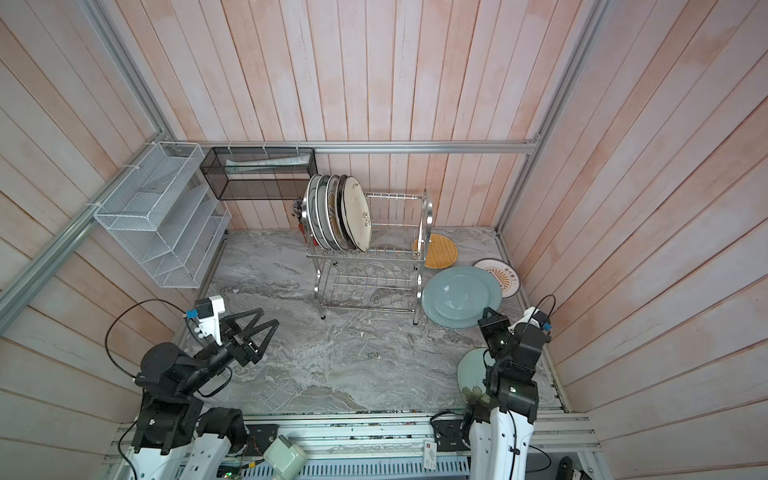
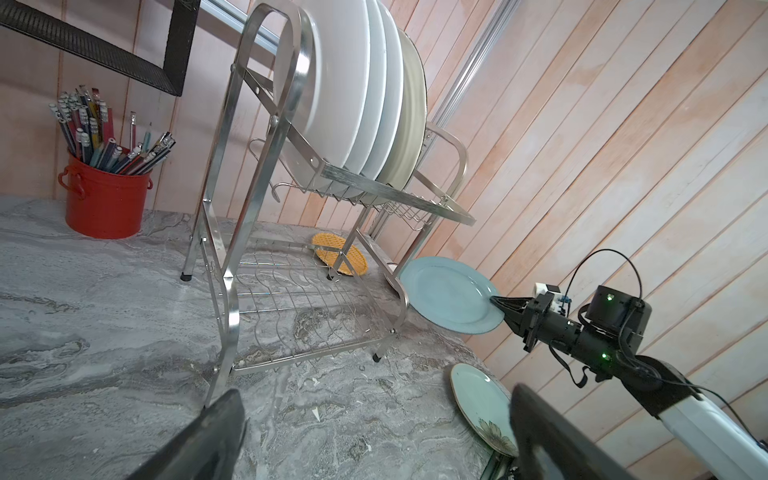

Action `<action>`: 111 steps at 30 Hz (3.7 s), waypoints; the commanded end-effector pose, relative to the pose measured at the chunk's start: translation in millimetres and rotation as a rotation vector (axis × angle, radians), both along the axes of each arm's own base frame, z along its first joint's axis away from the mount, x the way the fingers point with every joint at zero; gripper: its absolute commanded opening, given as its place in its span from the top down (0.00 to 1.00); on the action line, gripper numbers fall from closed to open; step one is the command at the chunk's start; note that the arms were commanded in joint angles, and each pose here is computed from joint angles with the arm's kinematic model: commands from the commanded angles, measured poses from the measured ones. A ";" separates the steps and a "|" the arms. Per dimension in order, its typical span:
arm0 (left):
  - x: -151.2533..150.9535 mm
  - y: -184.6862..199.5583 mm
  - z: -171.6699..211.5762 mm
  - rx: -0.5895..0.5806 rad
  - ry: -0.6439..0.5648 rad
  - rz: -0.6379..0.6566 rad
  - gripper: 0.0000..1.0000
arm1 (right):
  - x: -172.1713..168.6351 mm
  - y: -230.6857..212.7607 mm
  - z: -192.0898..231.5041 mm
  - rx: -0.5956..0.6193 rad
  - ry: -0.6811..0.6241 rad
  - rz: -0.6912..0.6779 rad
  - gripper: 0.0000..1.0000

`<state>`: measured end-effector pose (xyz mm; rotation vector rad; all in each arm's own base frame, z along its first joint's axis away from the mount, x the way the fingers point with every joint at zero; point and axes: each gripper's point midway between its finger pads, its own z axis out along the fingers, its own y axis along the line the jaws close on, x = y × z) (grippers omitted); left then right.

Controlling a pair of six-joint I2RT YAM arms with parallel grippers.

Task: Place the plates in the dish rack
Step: 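Tilt the teal plate up on edge with the right gripper, then close the left gripper on the raised teal rim while the right holds, then lift the teal plate with the left gripper while the right withdraws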

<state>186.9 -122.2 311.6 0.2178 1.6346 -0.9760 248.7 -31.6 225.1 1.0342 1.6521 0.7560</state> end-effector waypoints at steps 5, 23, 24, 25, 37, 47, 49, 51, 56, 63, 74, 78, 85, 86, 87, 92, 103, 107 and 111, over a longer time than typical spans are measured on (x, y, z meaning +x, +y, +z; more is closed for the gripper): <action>1.2 2.3 -3.3 -0.002 0.011 0.016 0.00 | -8.5 17.3 76.1 -0.013 -0.185 0.065 1.00; 1.9 -7.1 -9.3 -0.018 0.067 -0.019 0.00 | -22.7 58.1 71.5 0.076 -0.218 0.235 1.00; 2.6 -13.0 -13.3 -0.048 0.099 -0.053 0.00 | -22.9 60.0 69.9 0.083 -0.218 0.242 1.00; 2.5 -19.4 -17.1 -0.087 0.123 -0.094 0.00 | -23.1 61.2 68.6 0.086 -0.218 0.247 1.00; 12.0 -134.3 -75.6 -0.113 0.299 -0.282 0.00 | -27.5 76.2 53.4 0.105 -0.190 0.316 1.00; 28.1 -208.7 -88.1 -0.224 0.422 -0.303 0.06 | -31.6 98.6 36.1 0.126 -0.165 0.424 1.00; 33.1 -216.4 -90.3 -0.236 0.454 -0.289 0.10 | -32.5 101.1 35.6 0.128 -0.165 0.437 1.00; 37.5 -223.7 -92.6 -0.258 0.482 -0.286 0.15 | -33.3 103.8 33.1 0.130 -0.161 0.451 1.00; 47.7 -241.5 -100.2 -0.301 0.543 -0.284 0.27 | -36.5 107.3 30.3 0.144 -0.163 0.467 1.00; 48.6 -265.7 -111.4 -0.293 0.608 -0.286 0.39 | -39.9 110.1 33.8 0.148 -0.173 0.483 1.00; 41.8 -263.6 -105.4 -0.391 0.640 -0.308 0.93 | -40.2 115.6 28.9 0.148 -0.174 0.516 1.00; 36.3 -254.2 -94.6 -0.461 0.623 -0.324 1.00 | -41.2 117.7 28.0 0.134 -0.172 0.529 1.00; 27.2 -231.8 -86.5 -0.452 0.574 -0.292 1.00 | -33.7 115.9 44.8 0.106 -0.206 0.518 0.78; 26.6 -226.2 -87.2 -0.441 0.566 -0.272 1.00 | -32.2 116.9 51.0 0.094 -0.223 0.526 0.72; 25.2 -220.4 -85.8 -0.435 0.549 -0.260 1.00 | -29.5 117.6 55.2 0.083 -0.233 0.532 0.65; 20.4 -190.0 -77.8 -0.434 0.498 -0.194 1.00 | -16.9 126.1 65.0 0.074 -0.249 0.558 0.10; 0.6 -117.6 -48.9 -0.405 0.406 -0.072 1.00 | 26.8 148.1 64.3 -0.219 -0.203 0.574 0.02; -13.5 -92.7 -21.2 -0.343 0.360 -0.060 1.00 | 33.1 127.2 52.6 -0.347 -0.211 0.469 0.02; -23.3 -71.3 20.6 -0.329 0.278 -0.051 1.00 | 25.7 142.1 65.2 -0.357 -0.453 0.526 0.02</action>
